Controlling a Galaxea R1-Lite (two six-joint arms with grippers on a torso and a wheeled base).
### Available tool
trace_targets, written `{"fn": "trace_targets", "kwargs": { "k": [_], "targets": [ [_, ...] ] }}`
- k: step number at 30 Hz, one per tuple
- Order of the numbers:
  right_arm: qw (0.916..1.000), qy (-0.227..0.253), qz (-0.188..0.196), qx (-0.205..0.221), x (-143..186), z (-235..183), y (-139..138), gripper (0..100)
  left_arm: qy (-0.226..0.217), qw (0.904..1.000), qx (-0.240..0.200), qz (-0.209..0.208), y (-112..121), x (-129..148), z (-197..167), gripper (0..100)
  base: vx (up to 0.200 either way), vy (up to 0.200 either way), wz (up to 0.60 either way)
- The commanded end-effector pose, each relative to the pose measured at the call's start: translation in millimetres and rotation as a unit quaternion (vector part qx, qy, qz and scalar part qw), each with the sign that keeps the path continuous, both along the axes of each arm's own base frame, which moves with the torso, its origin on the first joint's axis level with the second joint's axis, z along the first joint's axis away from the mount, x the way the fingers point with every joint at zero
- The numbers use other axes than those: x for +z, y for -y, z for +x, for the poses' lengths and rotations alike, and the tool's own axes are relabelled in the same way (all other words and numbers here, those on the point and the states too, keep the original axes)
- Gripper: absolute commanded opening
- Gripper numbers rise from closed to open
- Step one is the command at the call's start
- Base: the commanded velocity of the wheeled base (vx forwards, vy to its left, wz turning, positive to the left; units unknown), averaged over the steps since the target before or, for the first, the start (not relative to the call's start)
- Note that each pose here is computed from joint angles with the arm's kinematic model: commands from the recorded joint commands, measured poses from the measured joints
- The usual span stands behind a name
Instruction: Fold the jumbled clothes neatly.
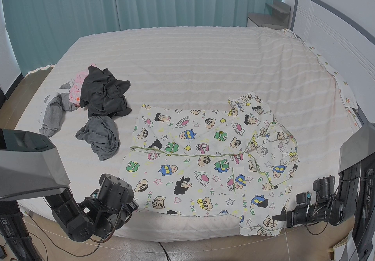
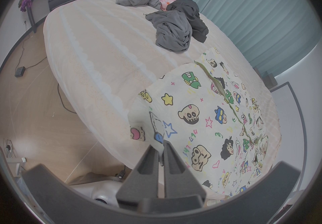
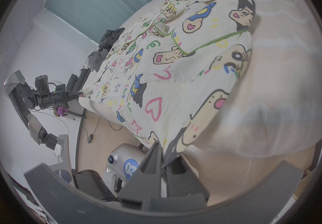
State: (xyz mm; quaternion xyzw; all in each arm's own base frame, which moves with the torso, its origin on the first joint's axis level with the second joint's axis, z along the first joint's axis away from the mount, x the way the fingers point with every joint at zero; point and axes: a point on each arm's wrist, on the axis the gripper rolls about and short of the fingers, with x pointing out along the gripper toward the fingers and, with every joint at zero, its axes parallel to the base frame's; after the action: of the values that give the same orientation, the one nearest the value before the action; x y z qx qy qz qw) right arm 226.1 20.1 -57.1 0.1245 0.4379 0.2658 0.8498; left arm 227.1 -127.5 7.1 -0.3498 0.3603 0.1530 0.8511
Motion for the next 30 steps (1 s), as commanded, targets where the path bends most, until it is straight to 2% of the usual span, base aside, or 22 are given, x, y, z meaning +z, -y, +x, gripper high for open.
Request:
{"fn": "trace_targets", "kwargs": {
  "k": [1, 9, 19, 24, 30],
  "targets": [
    [0.9998, -0.017, 0.007, 0.000, 1, -10, 2, 0, -0.001, 1.0000, 0.000, 0.002, -2, 1, -2, 0, 0.000, 0.000, 0.00],
    [0.9990, -0.025, 0.033, 0.015, 6, -25, 3, 0, -0.013, 0.9998, -0.007, 0.012, -5, -1, -10, 0, 0.000, 0.000, 0.00],
    [0.9990, -0.023, 0.035, 0.015, 7, -29, 3, 0, -0.011, 0.9995, -0.019, 0.021, -8, -2, -17, 0, 0.000, 0.000, 0.00],
    [0.9991, -0.020, 0.035, 0.016, 7, -29, 3, 0, 0.013, 0.9996, -0.018, 0.017, -10, 1, -12, 0, 0.000, 0.000, 0.00],
    [0.9988, -0.030, 0.035, 0.019, 3, -30, 2, 0, 0.001, 0.9993, -0.025, 0.027, -12, -4, -14, 0, 0.000, 0.000, 0.00]
  ]
}}
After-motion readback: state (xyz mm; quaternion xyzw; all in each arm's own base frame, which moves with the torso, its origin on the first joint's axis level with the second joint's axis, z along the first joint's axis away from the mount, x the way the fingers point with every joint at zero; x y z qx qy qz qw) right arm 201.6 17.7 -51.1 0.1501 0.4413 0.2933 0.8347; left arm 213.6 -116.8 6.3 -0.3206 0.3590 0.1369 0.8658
